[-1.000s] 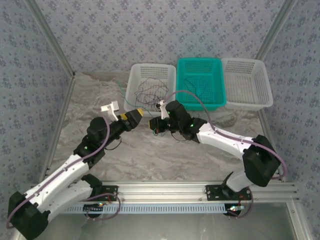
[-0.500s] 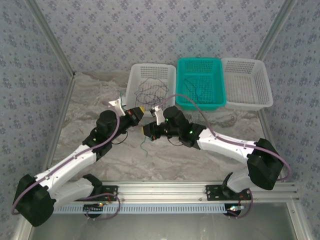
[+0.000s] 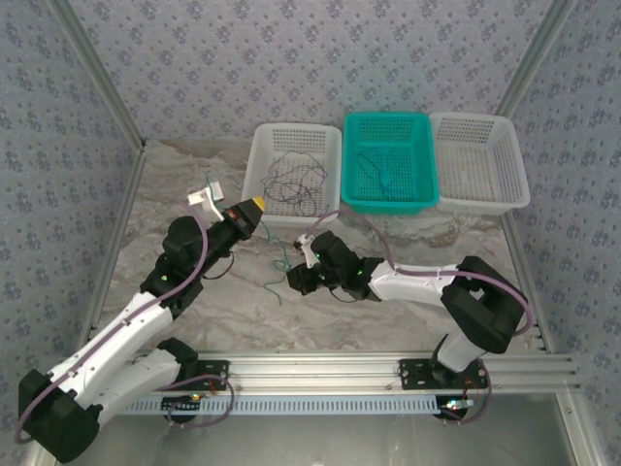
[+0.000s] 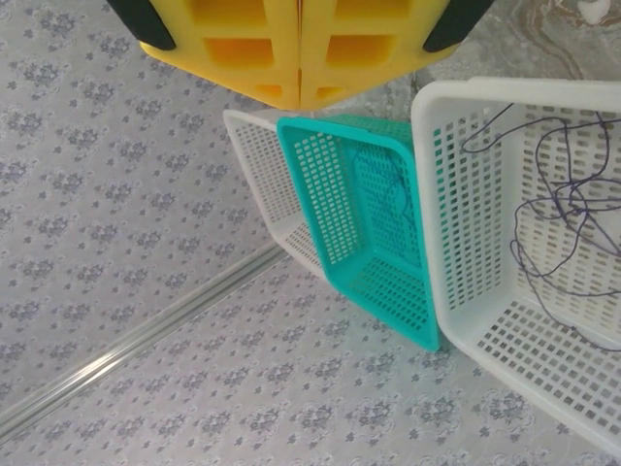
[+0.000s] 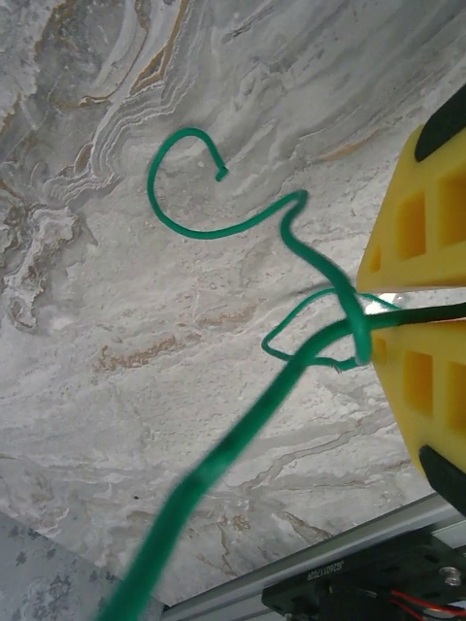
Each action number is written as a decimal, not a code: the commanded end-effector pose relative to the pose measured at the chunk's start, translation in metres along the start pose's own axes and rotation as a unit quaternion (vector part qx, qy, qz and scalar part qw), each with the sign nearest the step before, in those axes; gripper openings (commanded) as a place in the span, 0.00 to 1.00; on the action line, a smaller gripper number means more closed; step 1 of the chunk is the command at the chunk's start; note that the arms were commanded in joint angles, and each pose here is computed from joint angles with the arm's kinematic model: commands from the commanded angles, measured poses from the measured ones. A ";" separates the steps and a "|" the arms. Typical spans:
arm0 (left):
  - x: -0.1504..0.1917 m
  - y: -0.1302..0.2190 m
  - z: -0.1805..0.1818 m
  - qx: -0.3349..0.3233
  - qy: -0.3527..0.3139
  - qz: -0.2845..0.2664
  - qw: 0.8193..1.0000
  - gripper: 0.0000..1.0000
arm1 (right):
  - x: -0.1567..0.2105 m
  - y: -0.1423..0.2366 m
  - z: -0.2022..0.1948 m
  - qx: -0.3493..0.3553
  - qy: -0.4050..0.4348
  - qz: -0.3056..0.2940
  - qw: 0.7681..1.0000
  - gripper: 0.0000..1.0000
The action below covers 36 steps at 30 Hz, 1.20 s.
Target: Untangle the cables
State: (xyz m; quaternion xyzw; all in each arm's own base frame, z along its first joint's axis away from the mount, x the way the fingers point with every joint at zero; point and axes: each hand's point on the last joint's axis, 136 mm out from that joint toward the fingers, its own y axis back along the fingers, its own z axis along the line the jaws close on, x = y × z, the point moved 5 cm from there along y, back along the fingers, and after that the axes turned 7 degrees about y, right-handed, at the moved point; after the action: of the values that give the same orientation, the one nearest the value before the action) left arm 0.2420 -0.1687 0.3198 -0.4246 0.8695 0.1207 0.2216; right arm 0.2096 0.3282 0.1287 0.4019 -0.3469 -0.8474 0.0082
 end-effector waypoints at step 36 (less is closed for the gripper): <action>0.002 -0.007 -0.005 -0.010 -0.037 0.063 0.997 0.00 | -0.004 0.120 0.022 0.014 0.093 -0.114 0.989 0.70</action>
State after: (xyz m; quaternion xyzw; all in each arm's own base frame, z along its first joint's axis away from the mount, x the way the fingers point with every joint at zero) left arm 0.2464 -0.1715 0.2992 -0.3702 0.8862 0.1888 0.2047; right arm 0.1624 0.2584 0.1769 0.4773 -0.3146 -0.8197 -0.0359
